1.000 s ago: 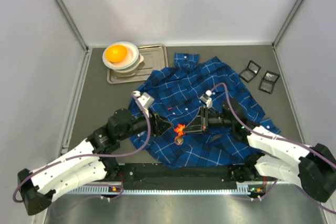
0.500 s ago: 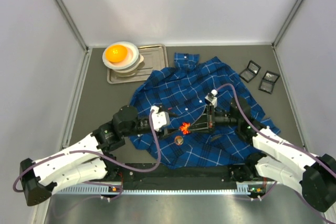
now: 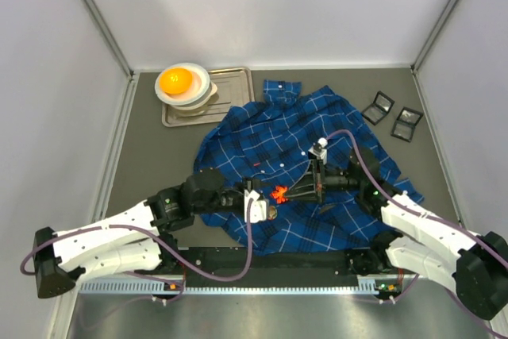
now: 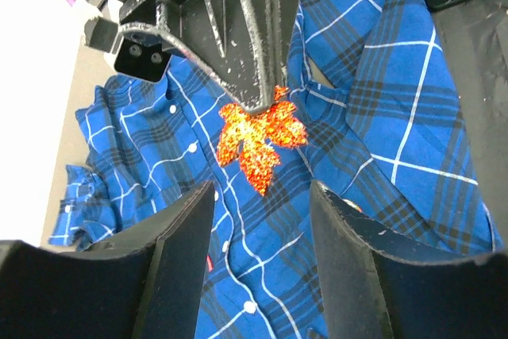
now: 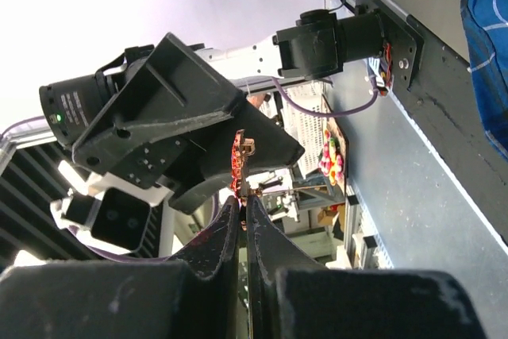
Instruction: Remove the brooch from the garment
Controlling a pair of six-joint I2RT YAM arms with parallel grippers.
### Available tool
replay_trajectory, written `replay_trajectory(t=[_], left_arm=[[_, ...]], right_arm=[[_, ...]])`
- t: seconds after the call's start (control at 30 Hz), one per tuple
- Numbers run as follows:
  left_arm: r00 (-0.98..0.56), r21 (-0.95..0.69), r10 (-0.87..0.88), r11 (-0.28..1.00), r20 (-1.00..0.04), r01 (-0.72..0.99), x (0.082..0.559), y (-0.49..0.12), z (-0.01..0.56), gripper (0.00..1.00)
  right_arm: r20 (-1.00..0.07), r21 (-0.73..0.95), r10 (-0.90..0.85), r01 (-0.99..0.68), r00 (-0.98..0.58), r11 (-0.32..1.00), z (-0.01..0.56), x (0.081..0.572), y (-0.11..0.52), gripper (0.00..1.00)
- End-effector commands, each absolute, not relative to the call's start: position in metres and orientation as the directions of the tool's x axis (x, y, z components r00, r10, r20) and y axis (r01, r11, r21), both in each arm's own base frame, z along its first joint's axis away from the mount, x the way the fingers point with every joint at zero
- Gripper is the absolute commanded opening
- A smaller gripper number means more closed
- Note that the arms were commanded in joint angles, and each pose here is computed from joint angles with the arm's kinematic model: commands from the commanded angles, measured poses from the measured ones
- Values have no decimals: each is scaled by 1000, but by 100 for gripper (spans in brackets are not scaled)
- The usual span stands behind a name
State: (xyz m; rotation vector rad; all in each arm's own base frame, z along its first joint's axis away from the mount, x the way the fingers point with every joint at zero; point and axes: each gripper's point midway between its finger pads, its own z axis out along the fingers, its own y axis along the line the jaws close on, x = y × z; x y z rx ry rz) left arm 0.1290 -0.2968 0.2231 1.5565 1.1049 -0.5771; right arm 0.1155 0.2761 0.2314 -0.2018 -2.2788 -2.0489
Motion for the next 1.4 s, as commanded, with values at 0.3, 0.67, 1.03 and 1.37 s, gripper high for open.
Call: replay_trajectory(t=[0.3,0.67,1.03,1.37], left_arm=[[648,707,384,17,-658,707,131,-314,241,43],[656,741,421,60,-626,668,138,-317,238,10],[528,605,444,43,-724,795,122,-312,216,0],[324,325,484,-84,-813,942,93,-327,193,0]], right_arm=[[272,958,59,277,-960,81,232,121,277,0],[292,953,47,295,-955,69,233,114,274,0],[-198,883,110,-129,-974,450,198,139,251,57],[-746,540,-94,-681,-659,495,205,143,237,63]])
